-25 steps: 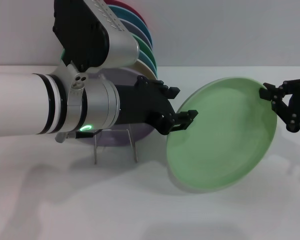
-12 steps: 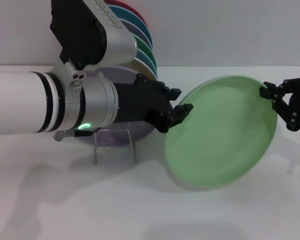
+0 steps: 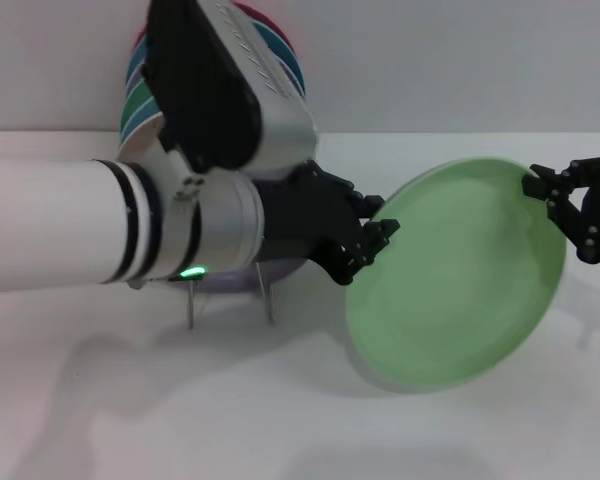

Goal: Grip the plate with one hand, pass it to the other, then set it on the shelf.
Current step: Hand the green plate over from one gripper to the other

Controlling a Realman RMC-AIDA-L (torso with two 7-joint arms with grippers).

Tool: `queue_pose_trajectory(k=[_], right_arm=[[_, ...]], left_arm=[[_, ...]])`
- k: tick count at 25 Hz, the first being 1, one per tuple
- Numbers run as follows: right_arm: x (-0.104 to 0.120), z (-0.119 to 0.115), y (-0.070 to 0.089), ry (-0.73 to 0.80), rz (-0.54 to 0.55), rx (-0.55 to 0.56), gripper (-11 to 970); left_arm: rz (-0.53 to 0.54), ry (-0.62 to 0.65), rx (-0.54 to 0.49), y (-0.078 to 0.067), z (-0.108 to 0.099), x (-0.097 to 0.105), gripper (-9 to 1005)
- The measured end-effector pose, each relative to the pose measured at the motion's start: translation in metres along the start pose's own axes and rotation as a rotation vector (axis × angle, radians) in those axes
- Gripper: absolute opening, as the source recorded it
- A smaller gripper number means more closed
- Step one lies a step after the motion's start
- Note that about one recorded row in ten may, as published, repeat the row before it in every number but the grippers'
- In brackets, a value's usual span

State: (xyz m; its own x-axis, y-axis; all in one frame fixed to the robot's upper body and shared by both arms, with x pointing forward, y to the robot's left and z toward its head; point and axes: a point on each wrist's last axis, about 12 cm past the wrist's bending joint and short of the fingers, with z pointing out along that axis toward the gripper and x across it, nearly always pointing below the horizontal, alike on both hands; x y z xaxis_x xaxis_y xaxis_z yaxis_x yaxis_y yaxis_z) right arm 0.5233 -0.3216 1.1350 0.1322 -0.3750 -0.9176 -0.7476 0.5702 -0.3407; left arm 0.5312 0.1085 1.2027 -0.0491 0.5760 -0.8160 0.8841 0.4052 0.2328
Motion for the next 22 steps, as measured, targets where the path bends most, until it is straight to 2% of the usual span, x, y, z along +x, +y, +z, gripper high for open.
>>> queue_pose_trajectory(k=[2, 4, 9, 18, 19, 22], right_arm=[[0.0, -0.002, 0.001, -0.001, 0.002, -0.006, 67], [0.0, -0.003, 0.003, -0.006, 0.002, -0.012, 74], [0.003, -0.004, 0.01, -0.042, 0.025, -0.027, 92], [0.007, -0.015, 0.013, -0.105, 0.047, 0.008, 125], [0.008, -0.018, 0.014, -0.113, 0.05, 0.011, 129], [0.008, -0.021, 0.014, -0.121, 0.058, 0.017, 252]], left_arm=[[0.046, 0.004, -0.019, -0.007, 0.003, -0.003, 191], [0.049, -0.002, -0.024, -0.008, 0.003, -0.004, 192], [0.035, -0.021, -0.038, -0.007, 0.003, -0.007, 192], [0.049, -0.033, -0.048, -0.005, 0.001, -0.011, 187], [0.053, -0.036, -0.051, -0.005, 0.001, -0.011, 162], [0.055, -0.038, -0.052, -0.005, 0.0, -0.011, 108]])
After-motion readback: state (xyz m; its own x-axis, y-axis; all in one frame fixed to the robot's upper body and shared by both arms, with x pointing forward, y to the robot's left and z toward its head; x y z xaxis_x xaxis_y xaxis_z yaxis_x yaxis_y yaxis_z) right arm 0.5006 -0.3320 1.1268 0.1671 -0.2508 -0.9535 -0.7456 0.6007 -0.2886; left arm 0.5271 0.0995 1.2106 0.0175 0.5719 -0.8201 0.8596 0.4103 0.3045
